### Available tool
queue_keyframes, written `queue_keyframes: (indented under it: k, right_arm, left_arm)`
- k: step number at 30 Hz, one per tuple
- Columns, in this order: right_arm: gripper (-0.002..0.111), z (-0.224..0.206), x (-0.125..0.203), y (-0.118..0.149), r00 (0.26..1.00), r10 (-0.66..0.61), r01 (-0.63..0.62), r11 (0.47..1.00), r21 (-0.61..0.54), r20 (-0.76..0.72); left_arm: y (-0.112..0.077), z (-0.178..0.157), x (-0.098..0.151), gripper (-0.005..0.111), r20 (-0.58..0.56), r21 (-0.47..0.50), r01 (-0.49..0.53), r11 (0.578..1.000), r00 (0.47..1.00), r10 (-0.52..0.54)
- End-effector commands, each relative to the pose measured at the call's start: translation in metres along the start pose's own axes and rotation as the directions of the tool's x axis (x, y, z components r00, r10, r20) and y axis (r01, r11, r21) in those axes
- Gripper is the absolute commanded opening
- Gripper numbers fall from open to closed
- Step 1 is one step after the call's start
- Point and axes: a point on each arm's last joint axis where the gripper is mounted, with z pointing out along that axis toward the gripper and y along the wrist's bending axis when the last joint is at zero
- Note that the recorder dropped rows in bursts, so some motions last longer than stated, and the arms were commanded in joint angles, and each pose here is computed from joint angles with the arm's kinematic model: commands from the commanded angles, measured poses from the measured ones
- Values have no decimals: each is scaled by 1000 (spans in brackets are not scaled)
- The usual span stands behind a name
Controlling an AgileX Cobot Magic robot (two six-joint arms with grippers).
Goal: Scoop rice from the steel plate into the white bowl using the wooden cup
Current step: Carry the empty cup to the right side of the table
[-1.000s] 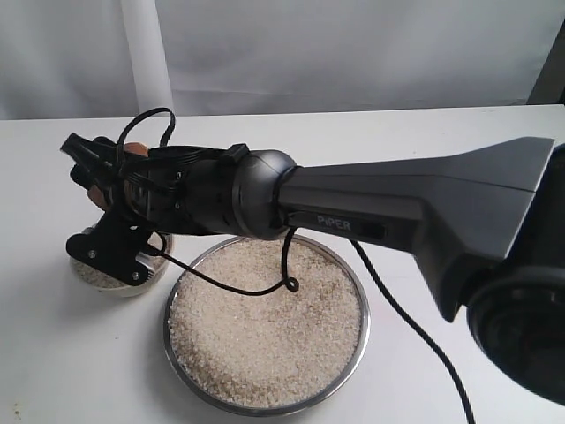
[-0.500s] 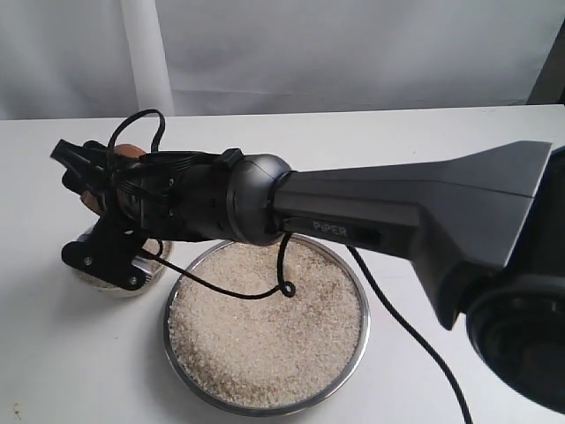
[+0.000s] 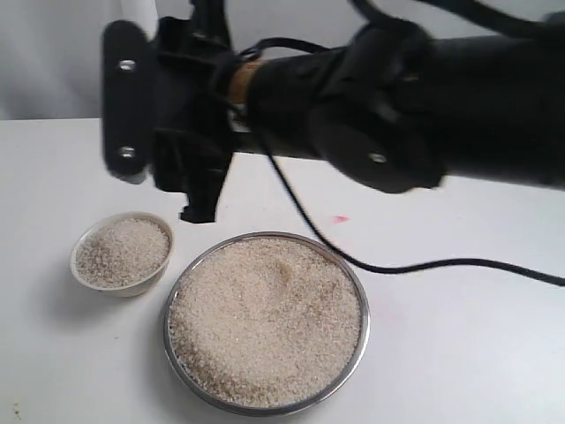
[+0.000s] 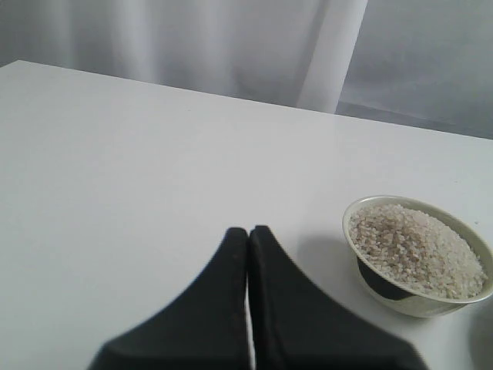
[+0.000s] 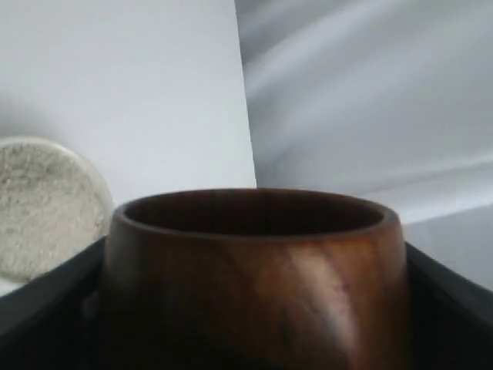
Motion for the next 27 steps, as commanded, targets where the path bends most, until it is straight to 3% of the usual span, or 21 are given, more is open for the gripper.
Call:
queue_keyframes:
  k: [1,6,14,24,27]
  right_arm:
    - [0,-58,32,3,993,114,-114,990,87,4]
    - [0,-104,55,9,976,219,-214,965,153,-12]
    - [0,-150,52,12,956,287,-292,932,215,54]
    - [0,-171,48,6,912,387,-410,869,276,138]
    - [0,-173,51,2,878,439,-478,819,316,190]
  left_arm:
    - [-1,0,-2,0,7,10,6,1000,1000,-6]
    - [-1,0,-2,0,7,10,6,1000,1000,-6]
    - [-1,0,-2,0,7,10,6,1000,1000,-6]
    - [-1,0,-2,0,7,10,6,1000,1000,-6]
    - [-1,0,-2,0,7,10,6,1000,1000,-6]
